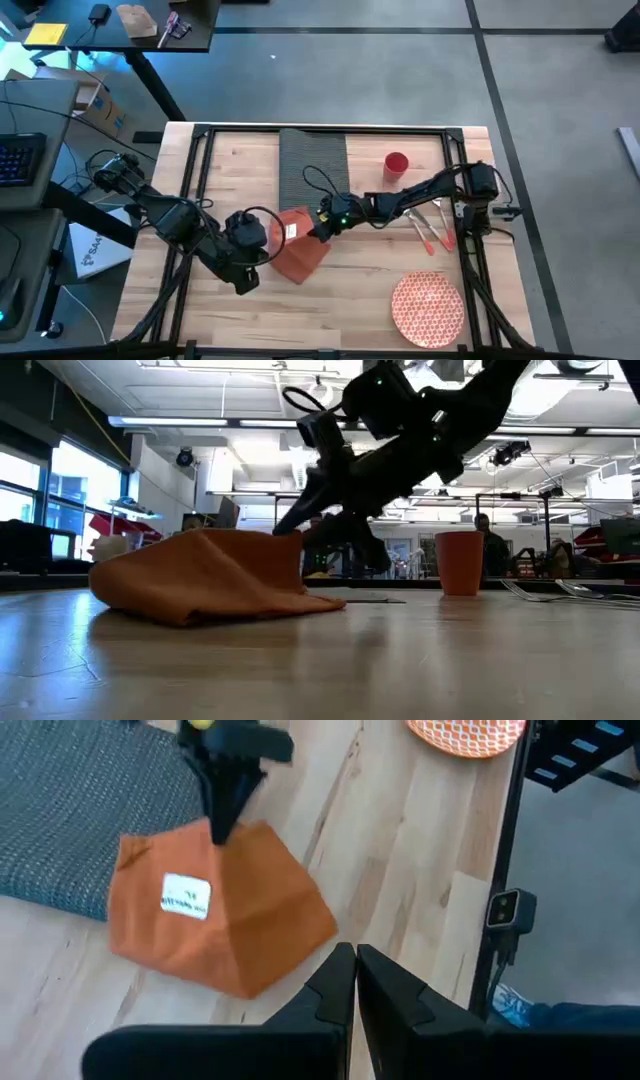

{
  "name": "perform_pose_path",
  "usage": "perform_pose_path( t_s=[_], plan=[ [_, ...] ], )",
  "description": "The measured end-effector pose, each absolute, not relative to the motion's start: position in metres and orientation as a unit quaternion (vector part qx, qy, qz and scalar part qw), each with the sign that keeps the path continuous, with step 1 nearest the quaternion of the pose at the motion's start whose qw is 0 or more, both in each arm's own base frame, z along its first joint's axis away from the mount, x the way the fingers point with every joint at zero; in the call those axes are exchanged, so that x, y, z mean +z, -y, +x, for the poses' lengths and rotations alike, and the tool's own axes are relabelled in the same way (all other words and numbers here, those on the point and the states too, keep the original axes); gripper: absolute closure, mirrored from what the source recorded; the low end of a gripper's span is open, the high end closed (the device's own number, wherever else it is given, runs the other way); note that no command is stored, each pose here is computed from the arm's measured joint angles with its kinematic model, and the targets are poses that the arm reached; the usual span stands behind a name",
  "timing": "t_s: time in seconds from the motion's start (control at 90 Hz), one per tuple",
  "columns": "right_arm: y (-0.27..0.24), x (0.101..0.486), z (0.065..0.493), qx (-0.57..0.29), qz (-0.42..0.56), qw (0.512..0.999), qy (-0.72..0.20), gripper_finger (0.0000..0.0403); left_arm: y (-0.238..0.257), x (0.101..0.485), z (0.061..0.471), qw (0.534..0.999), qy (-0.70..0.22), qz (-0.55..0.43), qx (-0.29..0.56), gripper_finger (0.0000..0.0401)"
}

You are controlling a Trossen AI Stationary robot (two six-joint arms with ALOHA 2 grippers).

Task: Set table place
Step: Move the orange napkin to the center of the table

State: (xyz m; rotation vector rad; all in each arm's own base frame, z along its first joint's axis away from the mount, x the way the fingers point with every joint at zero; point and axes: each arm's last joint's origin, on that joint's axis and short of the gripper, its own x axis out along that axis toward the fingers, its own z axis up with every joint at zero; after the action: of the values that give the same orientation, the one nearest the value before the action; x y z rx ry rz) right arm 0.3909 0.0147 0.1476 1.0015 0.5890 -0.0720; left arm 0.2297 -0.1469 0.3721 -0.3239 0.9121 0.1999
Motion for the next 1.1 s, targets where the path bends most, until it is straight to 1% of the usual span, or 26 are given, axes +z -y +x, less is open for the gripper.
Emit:
perform_pose_path(
  t_s=[0.056,0.111,0.167,0.289,0.411,0.456,0.533,0.6,0.656,0.722,0.822,0.933,1.011,1.1],
  plan=[
    [-0.015,0.166,0.394,-0.014,0.459,0.85,-0.257,0.0393,0.147,0.372,0.23,0.881,-0.437,-0.154,0.098,0.0401],
    [-0.014,0.194,0.394,0.0,0.439,0.867,-0.236,0.0397,0.146,0.372,0.23,0.882,-0.434,-0.153,0.101,0.0401],
    [-0.012,0.225,0.391,-0.005,0.409,0.883,-0.229,0.04,0.146,0.372,0.23,0.883,-0.432,-0.151,0.104,0.0401],
    [-0.015,0.297,0.37,-0.064,0.32,0.909,-0.261,0.0401,0.145,0.373,0.23,0.887,-0.421,-0.15,0.116,0.0401],
    [-0.027,0.364,0.345,-0.137,0.215,0.922,-0.292,0.0402,0.145,0.373,0.231,0.89,-0.413,-0.146,0.125,0.0401],
    [-0.032,0.381,0.339,-0.157,0.175,0.925,-0.3,0.0402,0.144,0.373,0.231,0.893,-0.407,-0.143,0.13,0.0401],
    [-0.042,0.393,0.34,-0.163,0.115,0.925,-0.322,0.0402,0.144,0.374,0.231,0.895,-0.399,-0.139,0.139,0.0401],
    [-0.049,0.383,0.351,-0.151,0.081,0.919,-0.356,0.0403,0.143,0.374,0.231,0.897,-0.396,-0.136,0.143,0.0401],
    [-0.058,0.364,0.363,-0.128,0.064,0.911,-0.388,0.0403,0.142,0.374,0.232,0.897,-0.394,-0.135,0.147,0.0401],
    [-0.07,0.332,0.381,-0.099,0.06,0.898,-0.425,0.0403,0.142,0.374,0.232,0.897,-0.394,-0.134,0.15,0.0401],
    [-0.088,0.275,0.405,-0.045,0.062,0.874,-0.481,0.0403,0.141,0.374,0.232,0.898,-0.392,-0.131,0.154,0.0401],
    [-0.106,0.221,0.426,0.012,0.081,0.853,-0.515,0.04,0.141,0.373,0.231,0.897,-0.394,-0.129,0.155,0.0401],
    [-0.114,0.198,0.437,0.062,0.116,0.84,-0.526,0.0382,0.141,0.373,0.231,0.897,-0.394,-0.13,0.155,0.0401],
    [-0.118,0.185,0.445,0.096,0.156,0.832,-0.524,0.0341,0.141,0.373,0.231,0.895,-0.394,-0.137,0.156,0.0401]
  ],
)
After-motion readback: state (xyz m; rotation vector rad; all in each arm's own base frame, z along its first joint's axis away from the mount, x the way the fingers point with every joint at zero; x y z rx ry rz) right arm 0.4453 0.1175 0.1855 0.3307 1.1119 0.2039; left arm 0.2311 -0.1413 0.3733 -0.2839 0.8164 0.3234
